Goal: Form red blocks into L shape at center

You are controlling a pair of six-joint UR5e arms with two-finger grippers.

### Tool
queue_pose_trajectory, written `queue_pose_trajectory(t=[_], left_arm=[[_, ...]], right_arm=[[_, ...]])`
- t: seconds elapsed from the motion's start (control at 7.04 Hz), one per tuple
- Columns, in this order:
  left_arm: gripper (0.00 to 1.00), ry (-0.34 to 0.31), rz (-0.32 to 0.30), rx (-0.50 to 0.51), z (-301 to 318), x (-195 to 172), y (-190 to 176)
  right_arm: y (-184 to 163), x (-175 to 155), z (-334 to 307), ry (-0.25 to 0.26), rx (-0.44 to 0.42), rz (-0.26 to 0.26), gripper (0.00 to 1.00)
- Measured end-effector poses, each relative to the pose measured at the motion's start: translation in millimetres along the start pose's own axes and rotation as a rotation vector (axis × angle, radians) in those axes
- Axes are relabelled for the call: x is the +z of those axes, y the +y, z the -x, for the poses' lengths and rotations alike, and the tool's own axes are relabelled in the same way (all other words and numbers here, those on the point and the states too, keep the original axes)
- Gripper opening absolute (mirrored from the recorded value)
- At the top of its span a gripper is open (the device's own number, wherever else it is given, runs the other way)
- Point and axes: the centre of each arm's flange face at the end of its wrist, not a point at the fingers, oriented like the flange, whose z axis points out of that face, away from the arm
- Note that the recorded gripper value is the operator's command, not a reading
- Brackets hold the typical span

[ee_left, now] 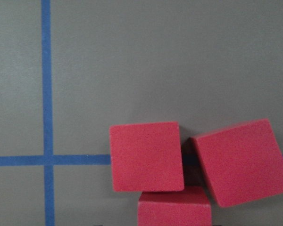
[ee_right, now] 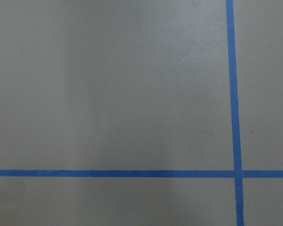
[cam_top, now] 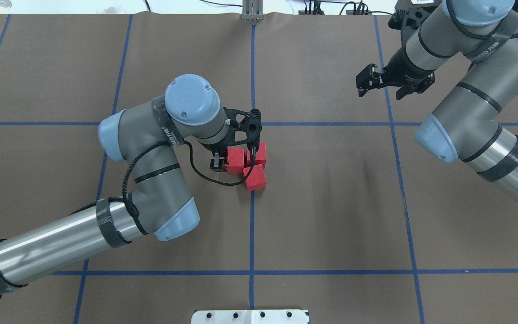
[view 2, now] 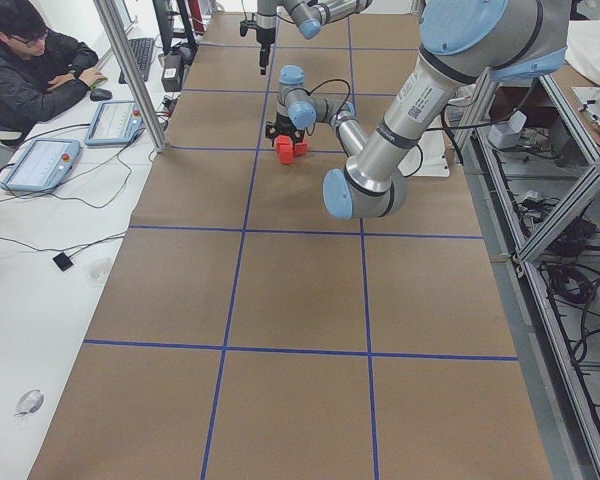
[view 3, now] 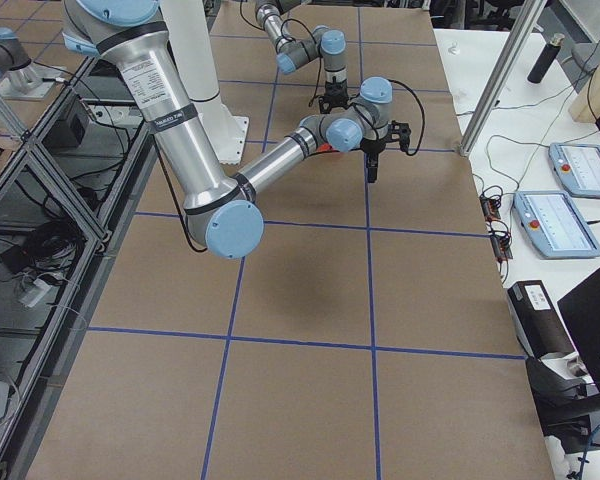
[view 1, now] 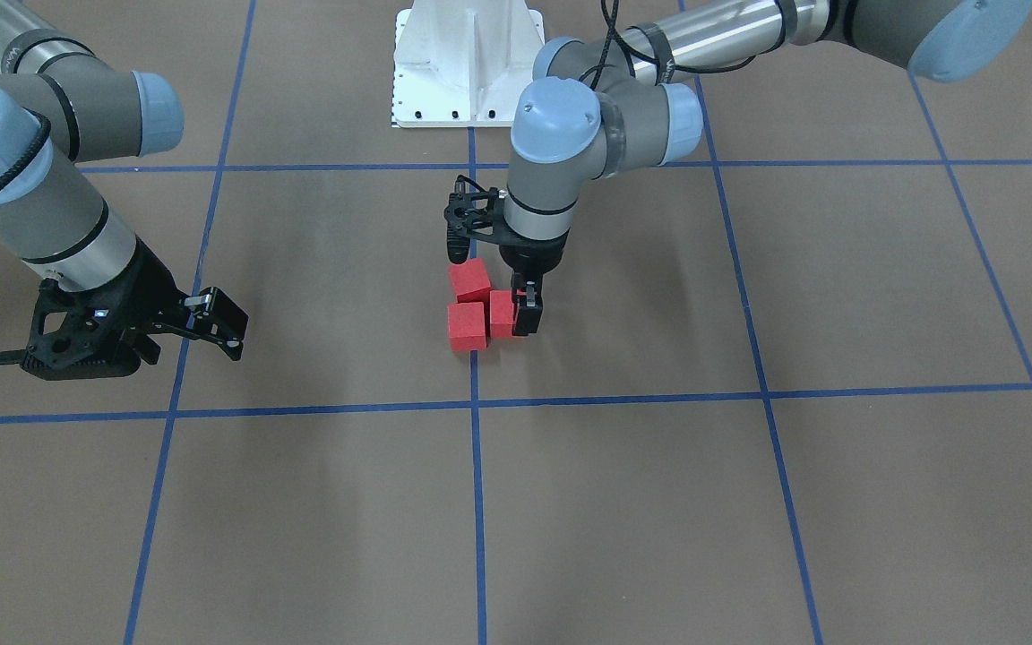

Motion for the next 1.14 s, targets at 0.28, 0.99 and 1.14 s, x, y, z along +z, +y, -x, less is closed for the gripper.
queue_pose_trajectory(t=[0.28,0.99,1.14], left_arm=[[1.0,-0.047,0.019,-0.035,7,-45,67],[1.0,-0.227,0.288,-0.482,118,-113,366],[1.0,-0.229,0.315,-0.614,118,-109,400]], right_arm=[[0,0,1,-0.002,0.003,0.001,0.99],[-4,10,-32,0.032,-0.009,0.003,0.99],[-6,8,-50,0.042,0.005,0.002,0.99]])
